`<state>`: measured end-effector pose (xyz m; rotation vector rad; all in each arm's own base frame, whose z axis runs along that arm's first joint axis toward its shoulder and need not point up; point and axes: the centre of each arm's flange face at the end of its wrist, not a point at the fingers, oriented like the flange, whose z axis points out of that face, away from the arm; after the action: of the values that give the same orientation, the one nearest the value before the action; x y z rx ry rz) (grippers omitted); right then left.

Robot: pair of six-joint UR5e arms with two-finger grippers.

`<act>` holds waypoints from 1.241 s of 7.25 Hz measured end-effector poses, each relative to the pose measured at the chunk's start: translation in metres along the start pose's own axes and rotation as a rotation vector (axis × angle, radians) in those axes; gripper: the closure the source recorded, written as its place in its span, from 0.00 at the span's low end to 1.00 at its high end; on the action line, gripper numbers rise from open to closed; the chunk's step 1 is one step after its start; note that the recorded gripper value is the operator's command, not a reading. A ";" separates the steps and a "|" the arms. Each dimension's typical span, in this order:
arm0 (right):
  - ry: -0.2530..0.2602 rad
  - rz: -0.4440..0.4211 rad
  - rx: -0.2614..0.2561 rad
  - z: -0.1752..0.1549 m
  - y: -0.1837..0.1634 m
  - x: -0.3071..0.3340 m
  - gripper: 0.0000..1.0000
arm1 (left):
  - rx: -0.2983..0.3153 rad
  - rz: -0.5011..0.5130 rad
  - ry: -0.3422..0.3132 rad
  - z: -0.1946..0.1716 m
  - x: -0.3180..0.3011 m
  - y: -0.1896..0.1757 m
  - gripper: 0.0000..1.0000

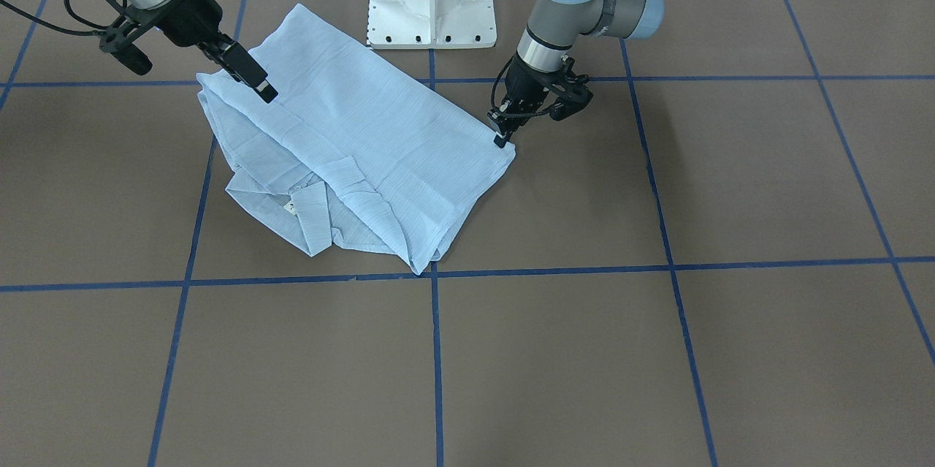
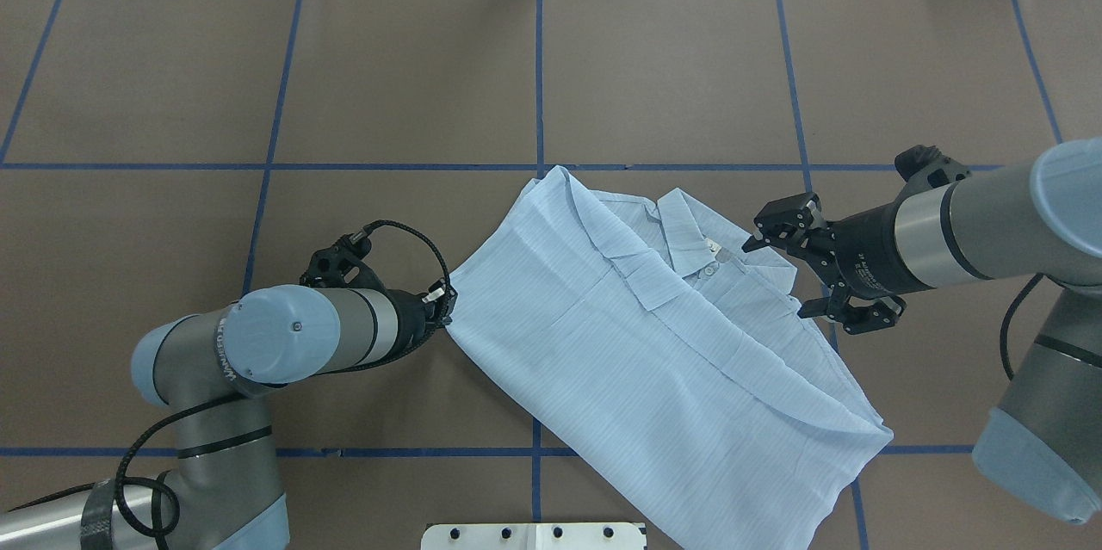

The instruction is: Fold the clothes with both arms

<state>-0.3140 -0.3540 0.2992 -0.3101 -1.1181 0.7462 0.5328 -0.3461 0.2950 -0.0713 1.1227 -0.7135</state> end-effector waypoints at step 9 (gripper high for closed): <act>-0.048 -0.044 -0.006 0.032 0.031 -0.045 0.00 | 0.267 0.255 0.128 0.027 0.127 -0.267 0.37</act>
<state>-0.3648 -0.3662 0.2636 -0.2730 -1.1691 0.7143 0.4561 -0.6329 0.3120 0.3428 1.1239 -0.6385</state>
